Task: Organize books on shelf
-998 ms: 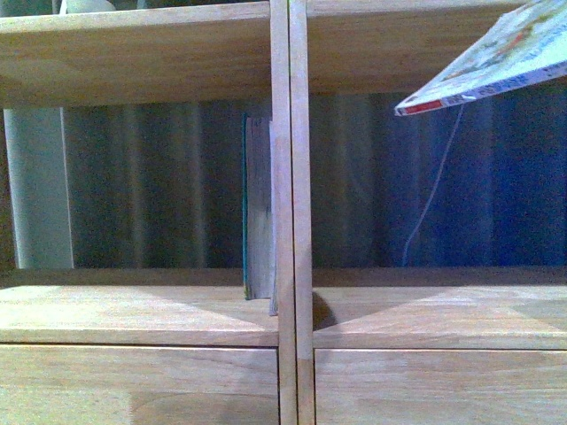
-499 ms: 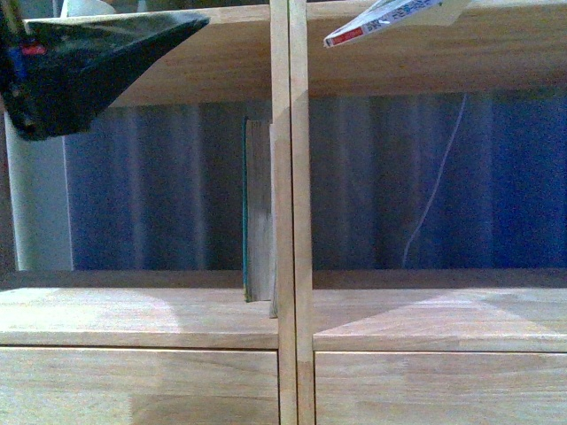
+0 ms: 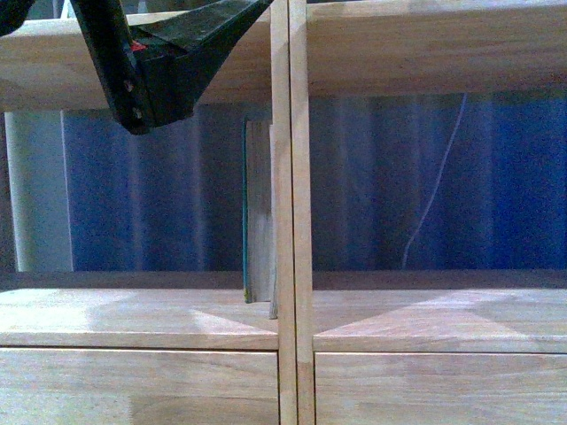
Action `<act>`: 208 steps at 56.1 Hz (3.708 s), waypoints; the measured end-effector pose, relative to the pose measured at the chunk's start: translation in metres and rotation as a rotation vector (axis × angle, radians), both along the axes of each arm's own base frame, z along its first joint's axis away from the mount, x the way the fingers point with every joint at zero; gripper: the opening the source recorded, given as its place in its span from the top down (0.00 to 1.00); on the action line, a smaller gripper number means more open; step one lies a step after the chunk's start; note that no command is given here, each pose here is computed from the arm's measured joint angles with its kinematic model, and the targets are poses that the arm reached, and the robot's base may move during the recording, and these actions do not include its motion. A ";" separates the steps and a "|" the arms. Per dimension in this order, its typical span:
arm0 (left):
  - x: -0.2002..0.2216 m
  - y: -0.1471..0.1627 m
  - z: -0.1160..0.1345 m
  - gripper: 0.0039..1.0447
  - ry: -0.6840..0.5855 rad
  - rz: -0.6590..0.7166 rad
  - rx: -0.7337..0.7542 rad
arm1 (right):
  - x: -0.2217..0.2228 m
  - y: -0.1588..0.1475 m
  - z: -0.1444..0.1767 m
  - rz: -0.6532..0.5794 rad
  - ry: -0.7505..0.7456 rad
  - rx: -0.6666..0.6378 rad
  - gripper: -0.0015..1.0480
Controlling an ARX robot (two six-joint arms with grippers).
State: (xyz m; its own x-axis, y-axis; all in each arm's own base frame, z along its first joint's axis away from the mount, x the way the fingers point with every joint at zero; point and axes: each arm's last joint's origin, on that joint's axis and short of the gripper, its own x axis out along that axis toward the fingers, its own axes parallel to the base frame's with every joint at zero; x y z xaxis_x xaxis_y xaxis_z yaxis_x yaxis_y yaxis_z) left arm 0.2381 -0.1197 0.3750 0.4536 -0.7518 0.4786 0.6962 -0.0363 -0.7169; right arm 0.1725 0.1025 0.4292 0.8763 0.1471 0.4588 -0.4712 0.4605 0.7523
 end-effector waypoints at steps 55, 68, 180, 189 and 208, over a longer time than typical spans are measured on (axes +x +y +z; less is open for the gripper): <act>0.004 0.002 0.022 0.22 -0.063 0.061 -0.088 | -0.024 0.034 -0.002 0.164 -0.007 -0.004 0.93; 0.004 0.003 0.022 0.55 -0.053 0.089 -0.103 | -0.022 0.032 -0.003 0.141 0.000 -0.003 0.93; -0.018 0.142 0.036 0.94 -0.474 1.037 0.843 | -0.003 -0.120 -0.126 -0.542 0.405 -0.978 0.27; -0.019 0.149 0.028 0.94 -0.481 1.065 0.837 | -0.016 -0.109 -0.166 -0.414 0.371 -1.017 0.55; 0.029 0.144 0.008 0.94 -0.415 1.085 0.881 | -0.037 -0.103 -0.216 -0.384 0.364 -1.026 0.97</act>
State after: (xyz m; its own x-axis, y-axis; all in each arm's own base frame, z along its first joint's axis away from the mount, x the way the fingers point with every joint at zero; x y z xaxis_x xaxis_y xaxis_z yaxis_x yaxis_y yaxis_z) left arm 0.2671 0.0246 0.3827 0.9243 -0.2500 0.2885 0.2531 0.9671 0.0271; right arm 0.1352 -0.0004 0.2131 0.9999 -0.0008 -0.0116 0.0008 1.0000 0.0037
